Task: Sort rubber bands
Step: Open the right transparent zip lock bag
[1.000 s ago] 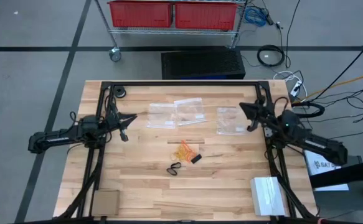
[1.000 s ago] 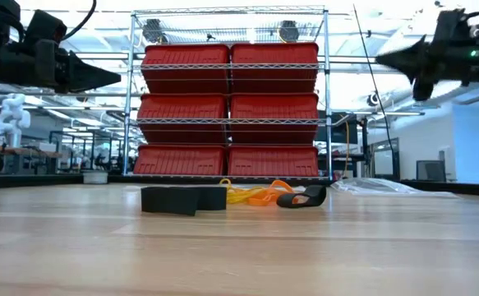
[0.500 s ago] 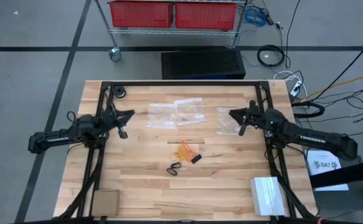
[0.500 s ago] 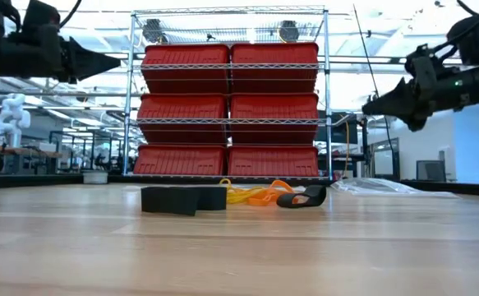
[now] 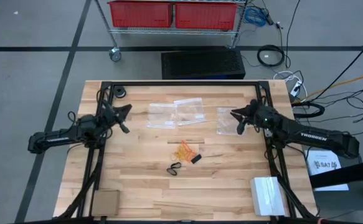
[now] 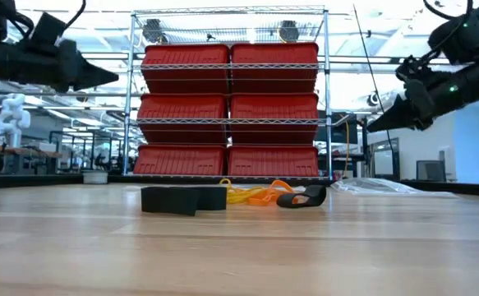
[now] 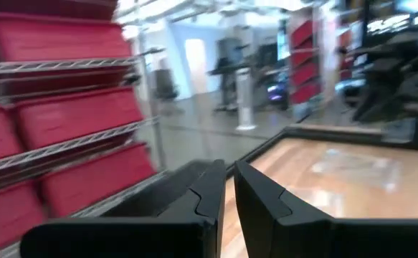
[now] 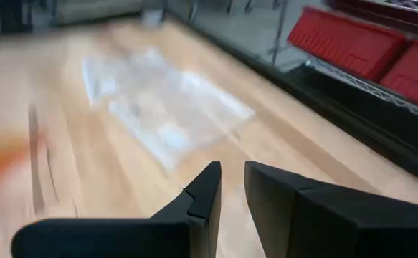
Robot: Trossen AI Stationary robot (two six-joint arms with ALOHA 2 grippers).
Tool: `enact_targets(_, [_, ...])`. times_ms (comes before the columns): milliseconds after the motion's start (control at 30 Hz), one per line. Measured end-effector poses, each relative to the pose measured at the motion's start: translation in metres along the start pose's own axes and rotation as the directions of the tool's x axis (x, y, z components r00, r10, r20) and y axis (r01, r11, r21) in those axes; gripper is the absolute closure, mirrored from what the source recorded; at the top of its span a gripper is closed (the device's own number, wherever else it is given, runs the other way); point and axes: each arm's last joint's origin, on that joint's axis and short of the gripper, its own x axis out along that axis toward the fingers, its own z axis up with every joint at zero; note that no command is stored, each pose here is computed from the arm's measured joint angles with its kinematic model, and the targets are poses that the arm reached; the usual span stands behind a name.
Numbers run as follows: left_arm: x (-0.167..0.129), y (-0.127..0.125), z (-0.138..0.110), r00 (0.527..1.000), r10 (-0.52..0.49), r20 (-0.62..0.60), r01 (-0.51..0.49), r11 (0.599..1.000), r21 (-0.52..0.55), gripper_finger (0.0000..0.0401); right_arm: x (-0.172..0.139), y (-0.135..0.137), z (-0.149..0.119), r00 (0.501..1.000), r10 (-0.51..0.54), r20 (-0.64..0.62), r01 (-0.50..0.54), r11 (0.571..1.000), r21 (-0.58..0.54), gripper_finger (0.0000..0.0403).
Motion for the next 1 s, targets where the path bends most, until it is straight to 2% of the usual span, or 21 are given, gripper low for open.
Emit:
enact_targets(67, [0.000,0.000,0.002,1.000,-0.003,0.017,0.004,1.000,-0.009,0.0360,-0.001,0.003,0.008,0.999,0.019,-0.036,-0.021,0.999,-0.039,0.0344])
enact_targets(167, [0.000,0.000,0.003,0.999,-0.025,0.028,0.026,0.999,-0.025,0.0360,-0.001,0.011,0.019,0.994,0.096,-0.052,-0.096,0.995,-0.004,0.0344])
enact_targets(300, [-0.001,-0.005,0.008,0.974,-0.199,0.107,0.208,0.975,-0.074,0.0360,0.002,0.021,0.016,0.980,0.114,-0.165,-0.112,0.993,0.019,0.0344])
enact_targets(400, [-0.001,-0.007,0.008,0.956,-0.268,0.116,0.276,0.959,-0.066,0.0360,0.009,0.029,0.009,0.963,0.117,-0.245,-0.119,0.993,0.003,0.0344])
enact_targets(600, [-0.001,-0.008,0.006,0.955,-0.281,0.093,0.284,0.958,-0.023,0.0360,0.020,0.042,-0.007,0.899,0.108,-0.424,-0.130,0.991,-0.025,0.0343])
enact_targets(800, [-0.001,-0.008,0.004,0.956,-0.285,0.072,0.286,0.958,-0.002,0.0360,0.030,0.055,-0.001,0.859,0.059,-0.509,-0.137,0.983,-0.118,0.0340])
enact_targets(1000, [-0.001,-0.009,-0.003,0.952,-0.307,0.005,0.307,0.952,0.008,0.0360,0.045,0.067,0.011,0.814,-0.004,-0.581,-0.116,0.979,-0.170,0.0288])
